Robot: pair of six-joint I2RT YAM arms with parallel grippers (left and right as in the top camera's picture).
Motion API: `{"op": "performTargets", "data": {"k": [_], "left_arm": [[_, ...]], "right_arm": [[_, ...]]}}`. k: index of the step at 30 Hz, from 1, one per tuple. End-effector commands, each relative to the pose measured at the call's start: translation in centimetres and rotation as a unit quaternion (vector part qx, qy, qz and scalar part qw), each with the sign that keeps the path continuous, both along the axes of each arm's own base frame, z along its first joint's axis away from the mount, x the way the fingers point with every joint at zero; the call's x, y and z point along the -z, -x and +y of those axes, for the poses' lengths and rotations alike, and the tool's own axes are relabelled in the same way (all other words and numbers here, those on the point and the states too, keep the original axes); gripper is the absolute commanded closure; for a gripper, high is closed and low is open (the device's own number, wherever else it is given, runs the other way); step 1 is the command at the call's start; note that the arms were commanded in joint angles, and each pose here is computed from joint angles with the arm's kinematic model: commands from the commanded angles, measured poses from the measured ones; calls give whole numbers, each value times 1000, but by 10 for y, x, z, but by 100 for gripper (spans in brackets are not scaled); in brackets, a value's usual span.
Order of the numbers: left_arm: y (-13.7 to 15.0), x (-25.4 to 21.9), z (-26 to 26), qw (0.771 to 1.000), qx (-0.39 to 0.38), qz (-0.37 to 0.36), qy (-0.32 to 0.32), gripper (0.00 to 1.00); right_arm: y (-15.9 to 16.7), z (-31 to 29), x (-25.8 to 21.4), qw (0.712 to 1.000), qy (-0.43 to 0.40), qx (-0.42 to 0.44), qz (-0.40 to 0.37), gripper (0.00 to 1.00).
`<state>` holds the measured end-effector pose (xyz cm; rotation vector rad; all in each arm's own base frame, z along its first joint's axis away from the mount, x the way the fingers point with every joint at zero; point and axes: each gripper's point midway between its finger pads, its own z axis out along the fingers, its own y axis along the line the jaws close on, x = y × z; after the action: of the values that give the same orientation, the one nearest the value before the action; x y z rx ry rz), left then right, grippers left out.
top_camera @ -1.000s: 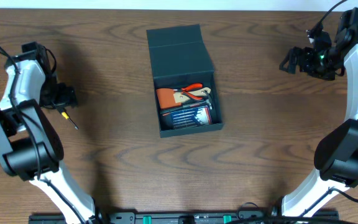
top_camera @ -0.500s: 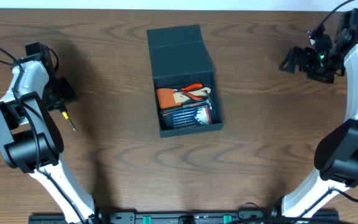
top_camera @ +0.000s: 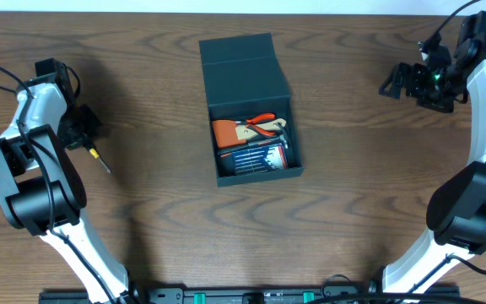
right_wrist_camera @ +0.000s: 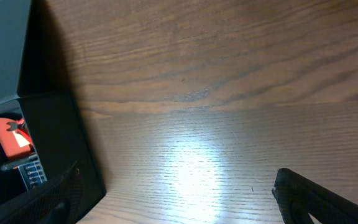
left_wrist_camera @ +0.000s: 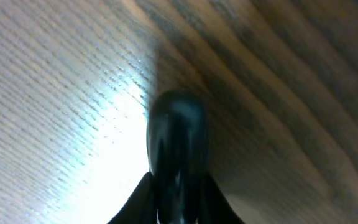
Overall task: Pack container
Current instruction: 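Grasp the yellow-handled screwdriver with the left gripper, then carry the screwdriver with the left gripper and lower it into the box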
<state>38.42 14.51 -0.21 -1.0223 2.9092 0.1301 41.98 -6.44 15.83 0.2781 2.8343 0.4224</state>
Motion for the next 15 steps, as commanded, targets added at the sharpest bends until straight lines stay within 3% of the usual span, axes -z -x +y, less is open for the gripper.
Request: {"op": "performTargets", "data": {"k": [1,5,10,13,15], "left_arm": [[19,13,-3,999,30,38,9,94],[13,-18,-3,997,67,25,5,94],[-5,-102,-30,982,181,-38,24,94],[-11,-163,-61,963,250,-95,25,94],[-12,-203,-92,938,317,-140,14,94]], "right_arm": [[0,4,3,1000,-10,4,6,1],[0,4,3,1000,-10,4,5,1],[-2,3,3,1000,-9,4,2,1],[-2,3,2,1000,-9,4,1,1],[-2,3,2,1000,-9,4,1,1]]}}
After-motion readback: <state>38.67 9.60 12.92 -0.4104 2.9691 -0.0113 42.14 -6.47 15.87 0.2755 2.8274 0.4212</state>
